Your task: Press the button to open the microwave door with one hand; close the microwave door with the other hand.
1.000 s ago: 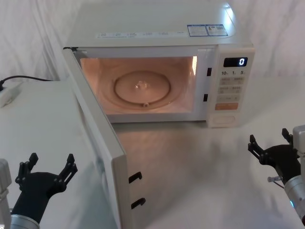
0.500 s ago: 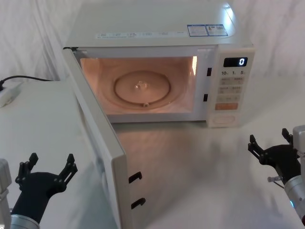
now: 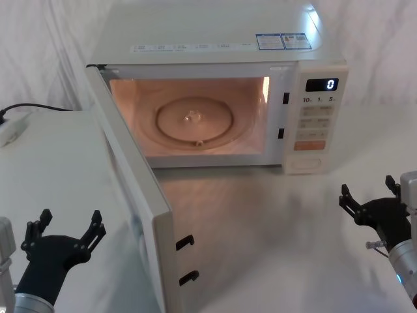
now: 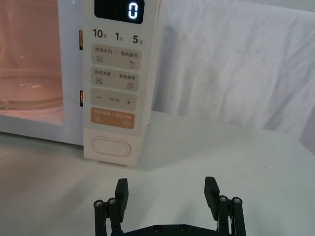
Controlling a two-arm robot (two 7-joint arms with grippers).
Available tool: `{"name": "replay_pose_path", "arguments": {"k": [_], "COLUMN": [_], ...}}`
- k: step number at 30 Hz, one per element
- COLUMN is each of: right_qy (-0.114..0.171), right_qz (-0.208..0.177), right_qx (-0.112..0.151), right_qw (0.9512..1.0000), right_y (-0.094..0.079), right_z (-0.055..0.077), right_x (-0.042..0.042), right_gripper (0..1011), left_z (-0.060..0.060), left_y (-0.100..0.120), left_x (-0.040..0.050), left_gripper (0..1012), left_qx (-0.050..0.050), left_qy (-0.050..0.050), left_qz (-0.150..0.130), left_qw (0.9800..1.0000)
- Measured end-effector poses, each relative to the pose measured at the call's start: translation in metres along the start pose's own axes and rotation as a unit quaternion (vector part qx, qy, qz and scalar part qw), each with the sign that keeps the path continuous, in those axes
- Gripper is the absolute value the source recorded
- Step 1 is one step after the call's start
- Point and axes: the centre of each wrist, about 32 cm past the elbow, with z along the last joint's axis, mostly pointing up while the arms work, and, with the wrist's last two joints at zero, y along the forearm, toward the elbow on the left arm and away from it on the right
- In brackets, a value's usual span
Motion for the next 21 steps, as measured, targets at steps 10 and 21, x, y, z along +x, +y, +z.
{"name": "replay_pose_path", "arguments": {"k": [10,21], "right_qy": [0.0,0.0], "right_qz": [0.0,0.0], "right_qx": [0.0,0.0], "right_qw": [1.0,1.0], "right_y": [0.0,0.0], "right_z": [0.0,0.0], "right_x": [0.0,0.0], "right_gripper": [1002,1002], "left_z": [0.0,0.0], "left_y": [0.0,0.0], "left_x": [0.0,0.0], "left_gripper": [1001,945], "left_qx": [0.0,0.0], "left_qy": [0.0,0.0], "left_qz": [0.0,0.0], "left_qw": [1.0,1.0]}}
